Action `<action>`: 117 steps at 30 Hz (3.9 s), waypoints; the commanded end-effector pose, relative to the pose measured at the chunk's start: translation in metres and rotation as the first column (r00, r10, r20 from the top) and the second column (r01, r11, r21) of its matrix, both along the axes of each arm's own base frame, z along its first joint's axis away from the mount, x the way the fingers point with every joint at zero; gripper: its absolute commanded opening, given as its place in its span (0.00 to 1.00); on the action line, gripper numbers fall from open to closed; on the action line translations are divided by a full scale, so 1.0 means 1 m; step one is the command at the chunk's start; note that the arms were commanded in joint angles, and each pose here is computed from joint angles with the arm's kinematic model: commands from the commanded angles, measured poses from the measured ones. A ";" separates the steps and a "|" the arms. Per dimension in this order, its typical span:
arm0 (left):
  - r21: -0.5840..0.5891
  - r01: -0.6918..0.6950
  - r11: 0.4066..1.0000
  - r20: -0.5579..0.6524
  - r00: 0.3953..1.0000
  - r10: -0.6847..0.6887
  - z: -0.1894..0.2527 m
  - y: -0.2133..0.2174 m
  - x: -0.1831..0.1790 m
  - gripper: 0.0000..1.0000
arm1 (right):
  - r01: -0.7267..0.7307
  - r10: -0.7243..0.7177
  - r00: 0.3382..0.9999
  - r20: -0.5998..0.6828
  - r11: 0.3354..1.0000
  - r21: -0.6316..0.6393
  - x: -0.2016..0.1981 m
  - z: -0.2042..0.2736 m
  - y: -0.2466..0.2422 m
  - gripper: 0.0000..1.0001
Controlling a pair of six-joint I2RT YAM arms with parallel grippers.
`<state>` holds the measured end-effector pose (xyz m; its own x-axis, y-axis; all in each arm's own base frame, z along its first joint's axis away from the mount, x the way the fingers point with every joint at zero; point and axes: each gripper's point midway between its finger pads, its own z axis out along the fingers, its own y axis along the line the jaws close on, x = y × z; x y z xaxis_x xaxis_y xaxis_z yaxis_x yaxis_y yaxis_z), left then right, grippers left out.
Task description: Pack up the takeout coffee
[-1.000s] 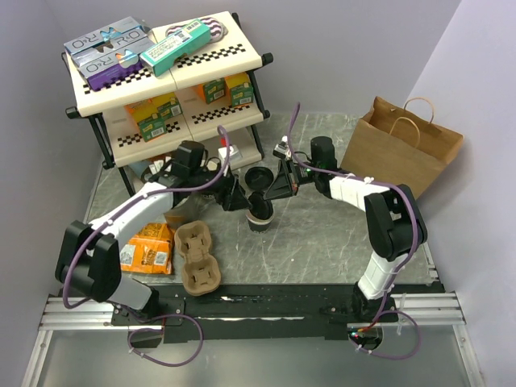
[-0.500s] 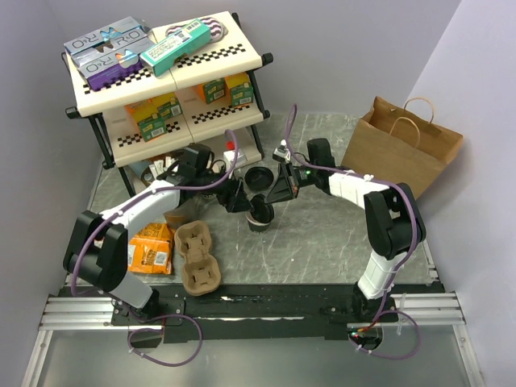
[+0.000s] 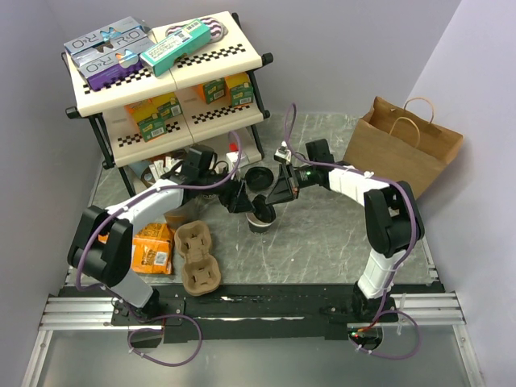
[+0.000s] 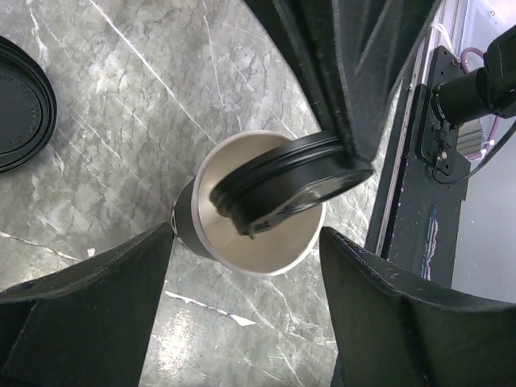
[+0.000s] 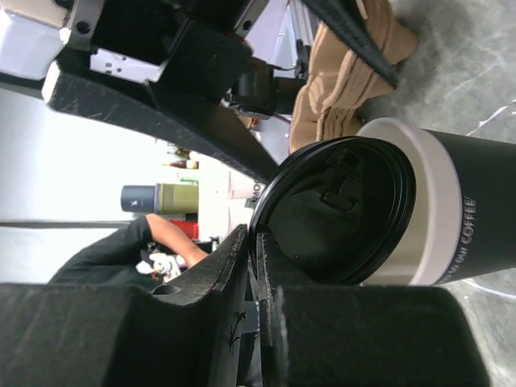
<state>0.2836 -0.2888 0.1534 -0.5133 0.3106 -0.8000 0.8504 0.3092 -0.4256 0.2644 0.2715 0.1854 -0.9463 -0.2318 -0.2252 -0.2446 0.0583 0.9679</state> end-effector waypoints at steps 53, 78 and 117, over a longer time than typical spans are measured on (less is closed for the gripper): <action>-0.081 0.051 0.995 0.062 0.997 -0.046 0.021 -0.031 0.023 0.77 | 0.144 -0.078 0.958 0.277 0.963 -0.226 0.031 -0.016 -0.022 0.50; -0.086 0.071 0.994 0.053 0.996 -0.067 0.018 -0.039 0.024 0.77 | 0.099 -0.075 0.973 0.218 0.990 -0.100 0.032 -0.008 -0.022 0.98; -0.070 0.058 0.996 -0.022 0.998 -0.060 0.007 -0.041 0.026 0.77 | 0.125 -0.068 0.969 0.236 0.963 -0.239 0.049 -0.041 -0.020 0.66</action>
